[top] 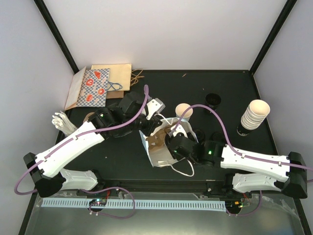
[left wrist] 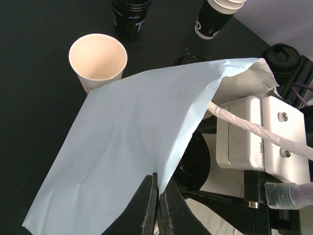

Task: Pack the takeout coffee

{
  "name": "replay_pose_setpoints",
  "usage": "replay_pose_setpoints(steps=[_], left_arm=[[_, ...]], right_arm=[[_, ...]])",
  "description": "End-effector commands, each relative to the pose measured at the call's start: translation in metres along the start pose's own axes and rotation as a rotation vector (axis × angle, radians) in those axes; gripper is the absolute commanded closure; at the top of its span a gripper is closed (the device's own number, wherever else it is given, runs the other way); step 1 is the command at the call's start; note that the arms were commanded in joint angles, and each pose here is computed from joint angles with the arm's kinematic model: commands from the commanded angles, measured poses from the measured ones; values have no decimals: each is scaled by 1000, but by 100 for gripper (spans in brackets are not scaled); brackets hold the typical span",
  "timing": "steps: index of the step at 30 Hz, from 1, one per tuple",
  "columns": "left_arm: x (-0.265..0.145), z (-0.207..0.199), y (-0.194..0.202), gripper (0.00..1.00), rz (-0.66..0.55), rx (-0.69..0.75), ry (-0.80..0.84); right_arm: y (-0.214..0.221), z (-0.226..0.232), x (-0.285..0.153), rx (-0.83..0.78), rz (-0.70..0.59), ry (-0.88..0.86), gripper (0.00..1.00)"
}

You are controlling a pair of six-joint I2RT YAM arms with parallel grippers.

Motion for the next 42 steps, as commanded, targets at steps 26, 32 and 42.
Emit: replay_pose_setpoints(steps=[26,32,42], left_arm=[[-5,-10,-14,98,-16,-6,29],[-5,-10,-14,98,-14,-8,30],[-6,-11,-14,98,-14,-12,34]], right_arm=[[-10,11,-5,-58,-29,28,63],[-8,11,-5,-56,-26,29,63],[-8,11,-5,-59,-28,27,63]])
Point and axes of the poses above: each gripper's point midway between its finger pads, its own x axis out along the fingers, its own z axis along the line the jaws close on, y = z × x, the point moved 5 cm from there along -x, back along the fingers, and after that the axes turned 3 degrees about -x, right-handed, at the moved point
